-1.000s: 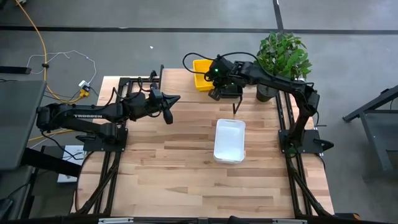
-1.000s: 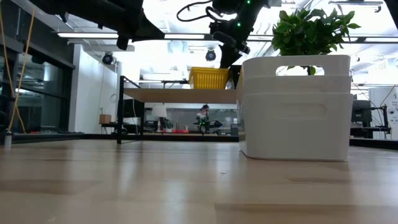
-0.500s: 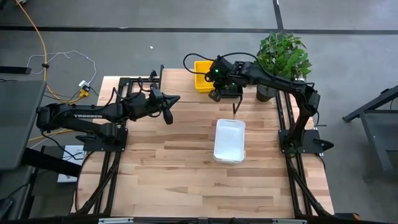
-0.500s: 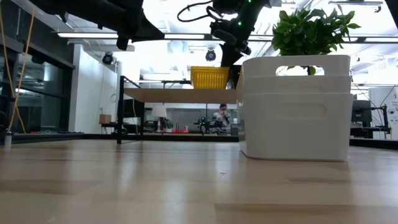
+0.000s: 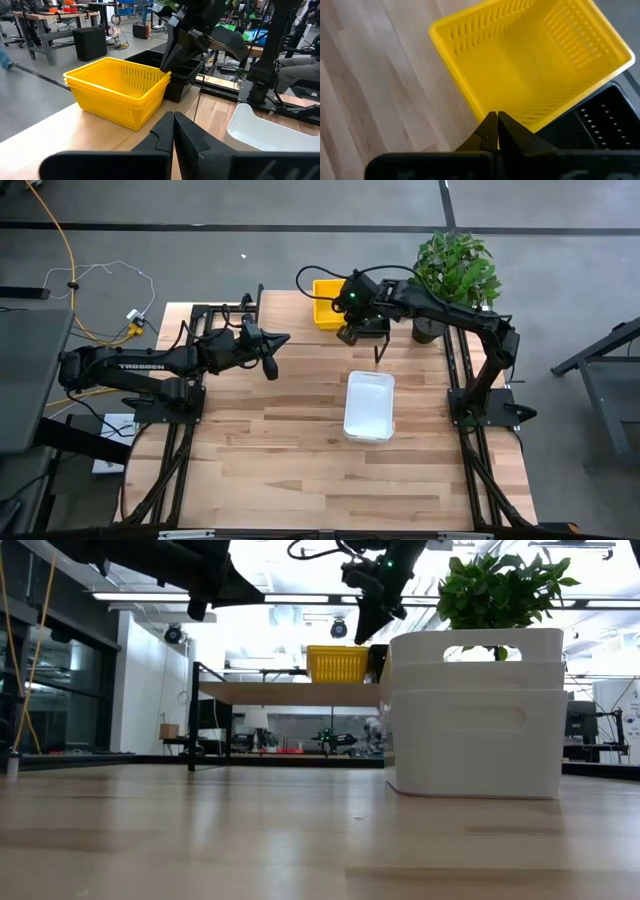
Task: Stack baskets on shelf by color
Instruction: Put the stacked yellow bins on the shelf, then put the stacked white bins on the shelf
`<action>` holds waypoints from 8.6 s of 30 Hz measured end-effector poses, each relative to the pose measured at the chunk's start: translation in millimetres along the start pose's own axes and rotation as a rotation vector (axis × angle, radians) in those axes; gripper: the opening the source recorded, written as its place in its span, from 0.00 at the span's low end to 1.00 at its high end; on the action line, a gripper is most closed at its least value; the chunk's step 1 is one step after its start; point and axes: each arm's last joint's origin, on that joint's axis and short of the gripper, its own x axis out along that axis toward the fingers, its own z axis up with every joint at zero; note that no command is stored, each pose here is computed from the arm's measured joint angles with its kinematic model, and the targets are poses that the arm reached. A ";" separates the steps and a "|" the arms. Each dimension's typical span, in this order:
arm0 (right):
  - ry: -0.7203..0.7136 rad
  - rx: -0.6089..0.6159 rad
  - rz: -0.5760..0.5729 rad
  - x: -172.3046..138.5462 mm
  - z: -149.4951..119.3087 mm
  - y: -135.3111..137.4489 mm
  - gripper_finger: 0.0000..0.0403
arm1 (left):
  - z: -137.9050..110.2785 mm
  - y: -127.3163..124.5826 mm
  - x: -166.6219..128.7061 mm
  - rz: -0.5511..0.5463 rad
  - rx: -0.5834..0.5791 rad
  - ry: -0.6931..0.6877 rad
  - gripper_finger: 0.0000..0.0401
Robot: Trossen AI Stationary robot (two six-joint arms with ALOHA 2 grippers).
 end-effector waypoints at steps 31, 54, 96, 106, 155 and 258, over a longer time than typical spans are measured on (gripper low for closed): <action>0.047 0.013 0.004 12.4 -2.1 1.8 0.00 | -1.6 0.1 0.0 0.001 0.005 0.015 0.00; 0.010 0.025 0.050 -7.3 -2.5 2.0 0.00 | -2.3 0.0 -0.1 0.001 0.007 0.022 0.00; -0.110 -0.063 0.220 -40.8 -162.3 69.0 0.47 | -5.7 0.4 -0.1 0.005 -0.010 0.056 0.00; -0.049 -0.145 0.220 -17.3 -166.1 76.9 0.58 | -4.9 -0.2 -0.1 -0.012 -0.013 0.049 0.00; 0.295 -0.318 0.130 41.9 -185.4 80.8 0.10 | -2.3 -16.3 -4.4 -0.144 0.004 0.018 0.00; -0.376 -0.320 -0.051 7.1 99.4 -47.9 0.44 | -21.1 -10.0 -118.6 -0.184 -0.047 -0.104 0.00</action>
